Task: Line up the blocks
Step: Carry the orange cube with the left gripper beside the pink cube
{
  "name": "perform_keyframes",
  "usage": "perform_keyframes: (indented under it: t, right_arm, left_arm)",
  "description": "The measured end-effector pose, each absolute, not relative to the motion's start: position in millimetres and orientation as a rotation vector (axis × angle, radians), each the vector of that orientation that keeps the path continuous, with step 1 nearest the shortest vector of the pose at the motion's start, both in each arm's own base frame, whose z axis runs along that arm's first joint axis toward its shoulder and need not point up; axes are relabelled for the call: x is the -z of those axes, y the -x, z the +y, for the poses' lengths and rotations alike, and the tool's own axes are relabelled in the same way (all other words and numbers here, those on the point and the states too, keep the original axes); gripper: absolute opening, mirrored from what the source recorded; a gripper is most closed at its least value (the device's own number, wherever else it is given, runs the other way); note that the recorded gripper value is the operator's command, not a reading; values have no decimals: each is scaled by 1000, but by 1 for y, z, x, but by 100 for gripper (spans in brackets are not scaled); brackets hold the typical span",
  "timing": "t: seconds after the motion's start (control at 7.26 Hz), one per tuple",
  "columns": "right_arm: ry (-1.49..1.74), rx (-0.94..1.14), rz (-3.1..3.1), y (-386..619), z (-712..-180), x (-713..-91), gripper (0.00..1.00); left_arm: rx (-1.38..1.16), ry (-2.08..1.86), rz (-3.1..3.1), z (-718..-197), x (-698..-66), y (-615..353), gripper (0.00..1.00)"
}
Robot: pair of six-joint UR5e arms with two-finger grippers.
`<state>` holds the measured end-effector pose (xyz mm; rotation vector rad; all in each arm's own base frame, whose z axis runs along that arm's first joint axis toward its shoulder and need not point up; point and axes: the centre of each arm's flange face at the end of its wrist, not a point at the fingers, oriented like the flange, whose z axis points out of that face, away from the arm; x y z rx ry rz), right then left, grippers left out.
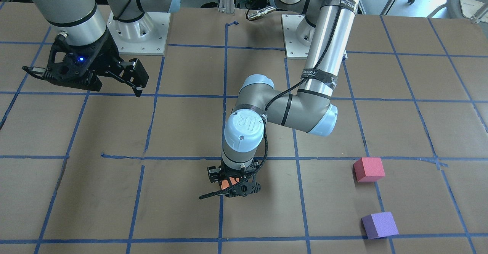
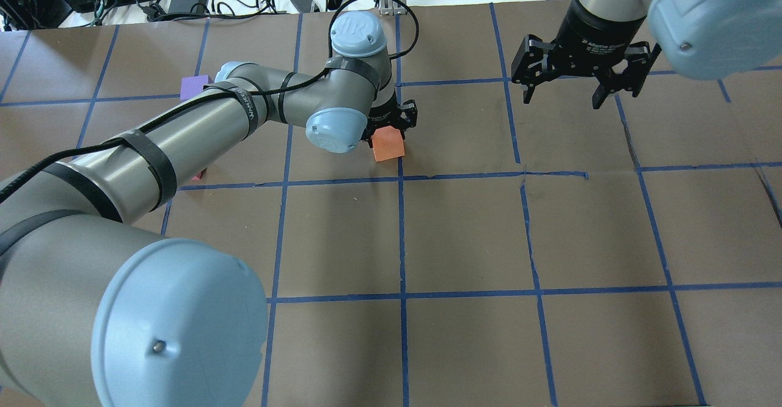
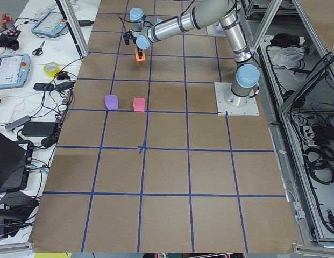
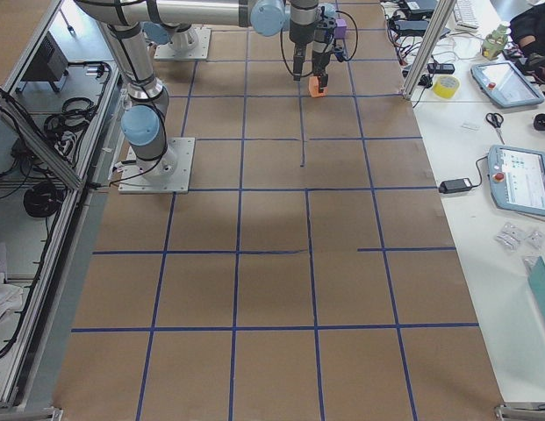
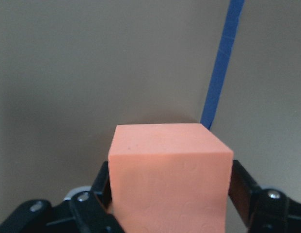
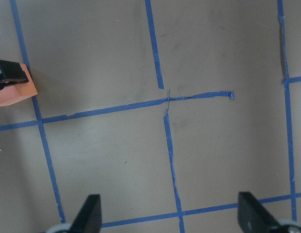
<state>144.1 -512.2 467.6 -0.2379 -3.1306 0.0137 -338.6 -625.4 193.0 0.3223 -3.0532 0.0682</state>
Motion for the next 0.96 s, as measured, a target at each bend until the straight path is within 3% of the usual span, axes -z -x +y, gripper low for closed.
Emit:
perform_keyframes:
  t: [0.96]
  right_arm:
    - [242,-10,-3140,-144,-512,-467,100]
  left_arm:
    - [-79,-463,-3112,-658,-259,241,42]
